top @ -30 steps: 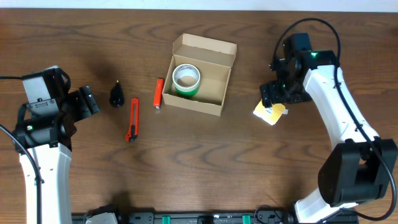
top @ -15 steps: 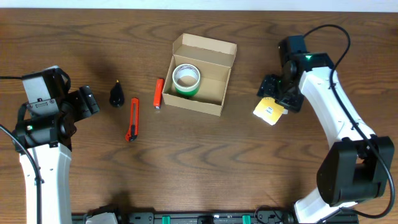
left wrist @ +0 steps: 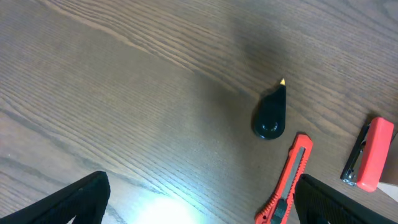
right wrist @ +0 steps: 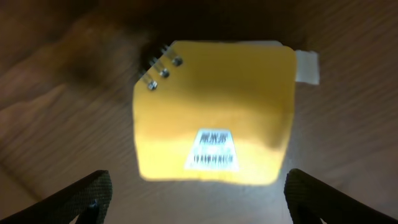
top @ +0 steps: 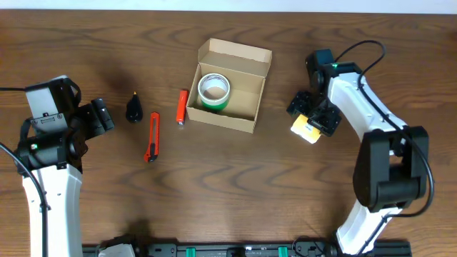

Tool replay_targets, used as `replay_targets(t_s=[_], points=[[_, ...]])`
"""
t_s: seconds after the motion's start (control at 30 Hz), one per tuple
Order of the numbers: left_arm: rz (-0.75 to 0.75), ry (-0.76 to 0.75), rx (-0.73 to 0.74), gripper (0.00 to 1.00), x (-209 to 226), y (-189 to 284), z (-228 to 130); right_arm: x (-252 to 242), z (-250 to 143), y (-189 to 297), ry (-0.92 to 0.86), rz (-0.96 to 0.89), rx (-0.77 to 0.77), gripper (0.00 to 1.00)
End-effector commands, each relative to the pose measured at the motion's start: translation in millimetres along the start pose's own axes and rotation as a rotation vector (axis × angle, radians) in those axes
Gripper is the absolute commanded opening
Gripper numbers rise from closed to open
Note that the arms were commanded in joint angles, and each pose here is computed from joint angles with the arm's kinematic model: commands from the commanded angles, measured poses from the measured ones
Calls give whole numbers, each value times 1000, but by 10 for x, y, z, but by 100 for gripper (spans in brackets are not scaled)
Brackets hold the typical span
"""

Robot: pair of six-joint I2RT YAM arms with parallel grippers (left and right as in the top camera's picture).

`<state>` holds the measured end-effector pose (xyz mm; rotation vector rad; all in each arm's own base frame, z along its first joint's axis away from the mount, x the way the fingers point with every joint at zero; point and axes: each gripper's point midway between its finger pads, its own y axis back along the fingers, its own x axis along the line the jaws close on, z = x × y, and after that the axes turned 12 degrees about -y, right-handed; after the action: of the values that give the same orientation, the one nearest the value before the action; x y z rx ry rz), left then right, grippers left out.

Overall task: Pack container
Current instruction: 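Move the right gripper to the yellow notepad and grasp it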

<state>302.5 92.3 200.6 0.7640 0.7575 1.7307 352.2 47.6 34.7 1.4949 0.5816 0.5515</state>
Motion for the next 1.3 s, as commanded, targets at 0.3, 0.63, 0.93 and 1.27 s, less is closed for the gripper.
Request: replay_targets(t_s=[0.3, 0.63, 0.93, 1.27], points=[[6, -7, -20, 95, 23, 45, 74, -159, 183, -418, 10, -87, 16, 99], [6, -7, -20, 95, 23, 45, 74, -177, 258, -433, 8, -82, 5, 91], [6, -7, -20, 95, 23, 45, 74, -176, 269, -434, 9, -82, 0, 67], [6, -7, -20, 95, 23, 45, 74, -161, 269, -423, 17, -76, 2, 53]])
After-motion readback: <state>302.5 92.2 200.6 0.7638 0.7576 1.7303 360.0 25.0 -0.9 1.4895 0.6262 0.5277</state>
